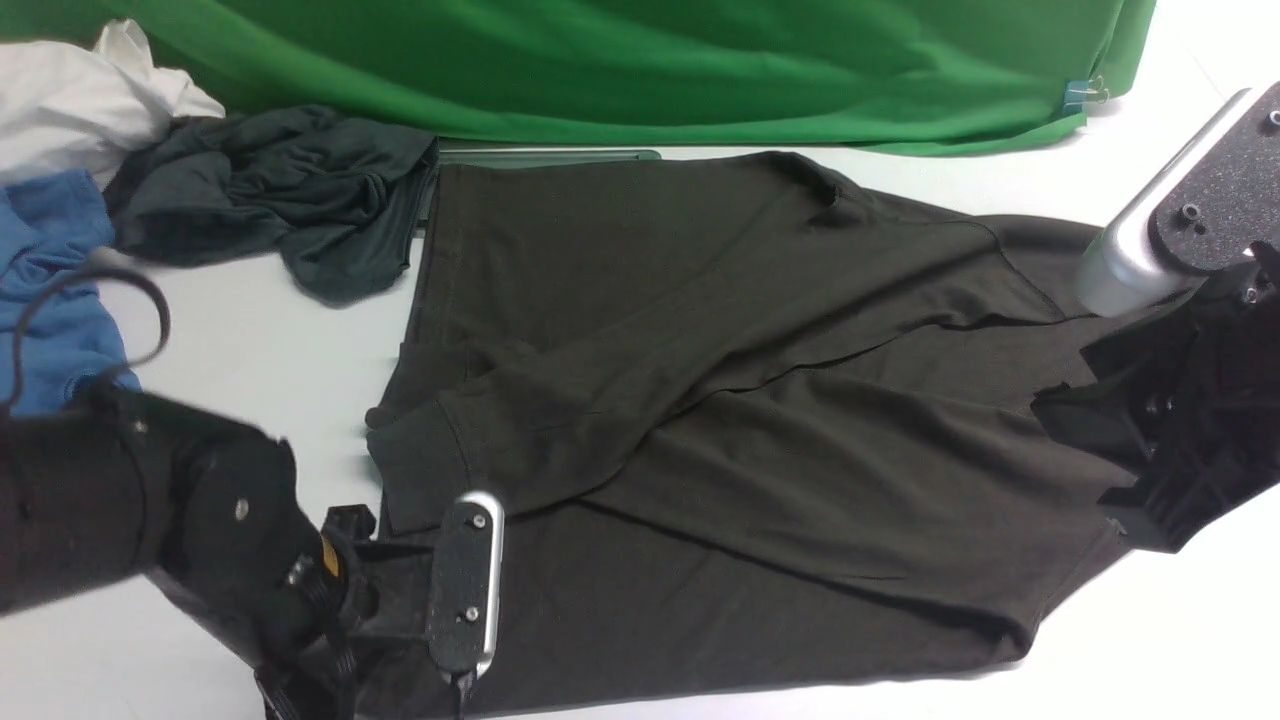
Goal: Fold a long-sleeved shirt on a white desktop.
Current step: 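Grasp the near edge of the shirt at its hem and shoulder corners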
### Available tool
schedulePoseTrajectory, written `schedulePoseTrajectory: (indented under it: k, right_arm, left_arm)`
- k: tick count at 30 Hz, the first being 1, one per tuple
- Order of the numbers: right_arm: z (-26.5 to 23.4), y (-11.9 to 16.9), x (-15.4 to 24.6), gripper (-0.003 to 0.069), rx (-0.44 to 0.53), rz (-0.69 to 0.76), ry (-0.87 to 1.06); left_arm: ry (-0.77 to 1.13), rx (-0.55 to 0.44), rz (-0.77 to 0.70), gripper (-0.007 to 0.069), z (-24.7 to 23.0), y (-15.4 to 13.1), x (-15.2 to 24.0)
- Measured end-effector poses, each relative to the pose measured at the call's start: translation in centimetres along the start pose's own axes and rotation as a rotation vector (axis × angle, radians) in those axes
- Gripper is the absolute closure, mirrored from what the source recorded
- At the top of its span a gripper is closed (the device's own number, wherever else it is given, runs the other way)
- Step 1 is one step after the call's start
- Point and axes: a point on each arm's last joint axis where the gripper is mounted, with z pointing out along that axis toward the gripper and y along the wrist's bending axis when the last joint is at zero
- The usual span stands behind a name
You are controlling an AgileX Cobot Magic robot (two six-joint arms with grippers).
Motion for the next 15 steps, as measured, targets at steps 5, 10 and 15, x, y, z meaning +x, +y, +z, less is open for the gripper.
schedulePoseTrajectory:
  k: [5,10,15]
  right_arm:
    - [0.00,0.01,0.00,0.0365,-0.001,-0.001,0.000]
    - [0.00,0.01,0.00,0.0365,-0.001,-0.005,0.000]
    - [0.00,0.01,0.00,0.0365,-0.001,-0.006,0.000]
  left_arm:
    - [0.030,-0.035,0.039,0.0186,0.31,0.14,0.37]
    - [0.039,-0.026,0.002,0.0301,0.51,0.12,0.43]
    - [0.026,-0.050,-0.117,0.0557,-0.14,0.26,0.34]
